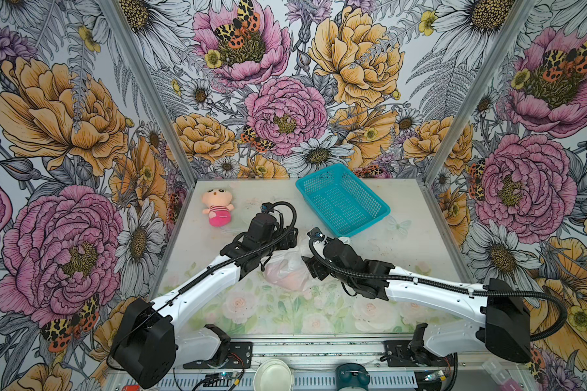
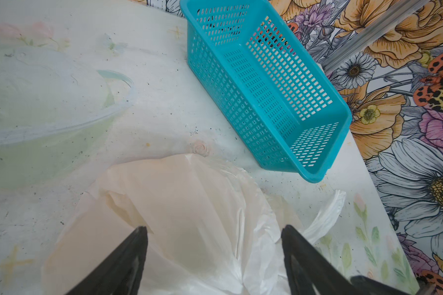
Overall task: Untie the knot of the plastic bag and take out the fruit
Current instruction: Untie the plastic bag at the center of the table.
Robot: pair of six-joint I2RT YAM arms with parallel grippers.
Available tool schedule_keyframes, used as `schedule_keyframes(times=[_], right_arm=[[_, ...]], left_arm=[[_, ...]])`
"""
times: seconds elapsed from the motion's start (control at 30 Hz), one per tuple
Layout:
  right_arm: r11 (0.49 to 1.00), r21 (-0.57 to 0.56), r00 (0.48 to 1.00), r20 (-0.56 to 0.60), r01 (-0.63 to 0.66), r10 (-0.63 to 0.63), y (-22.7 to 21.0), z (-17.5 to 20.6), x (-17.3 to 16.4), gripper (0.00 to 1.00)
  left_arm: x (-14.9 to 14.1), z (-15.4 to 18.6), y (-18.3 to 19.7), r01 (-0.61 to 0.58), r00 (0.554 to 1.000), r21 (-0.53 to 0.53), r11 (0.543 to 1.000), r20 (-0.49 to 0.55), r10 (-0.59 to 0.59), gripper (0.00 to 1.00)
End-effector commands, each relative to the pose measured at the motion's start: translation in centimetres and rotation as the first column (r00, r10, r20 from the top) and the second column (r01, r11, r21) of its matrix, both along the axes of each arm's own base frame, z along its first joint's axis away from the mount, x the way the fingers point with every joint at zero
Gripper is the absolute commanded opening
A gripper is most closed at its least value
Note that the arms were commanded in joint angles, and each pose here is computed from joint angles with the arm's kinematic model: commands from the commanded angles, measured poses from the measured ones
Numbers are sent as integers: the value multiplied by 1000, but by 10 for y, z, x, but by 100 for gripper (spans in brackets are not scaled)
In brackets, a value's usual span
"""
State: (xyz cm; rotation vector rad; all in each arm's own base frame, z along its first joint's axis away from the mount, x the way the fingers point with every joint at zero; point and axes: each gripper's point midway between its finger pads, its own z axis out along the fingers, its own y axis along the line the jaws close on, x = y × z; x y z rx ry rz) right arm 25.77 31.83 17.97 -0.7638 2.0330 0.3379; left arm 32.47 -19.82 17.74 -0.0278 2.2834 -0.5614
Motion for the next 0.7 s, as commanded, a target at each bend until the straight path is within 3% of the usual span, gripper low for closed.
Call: schedule_keyframes(times=[0.0, 0.23, 0.3, 0.37, 0.67], right_arm=[[997, -70, 999, -2, 44, -44, -4, -13, 9, 69], [992, -108, 998, -14, 61, -63, 0, -25, 16, 49], [992, -106, 998, -8, 65, -66, -1, -23, 17, 29], [992, -104, 997, -1, 71, -71, 0, -20, 19, 2], [997, 4, 996, 53, 71, -71, 4, -1, 21, 0]], left_arm=[[7, 11, 7, -45, 999, 24, 999, 23, 44, 83], [-1, 12, 24, -125, 991, 13, 992, 47, 124, 87], [-5, 7, 32, -170, 984, 28, 985, 56, 168, 86], [-9, 1, 33, -185, 981, 34, 982, 64, 182, 86], [-14, -13, 8, -133, 991, 8, 991, 12, 133, 85]])
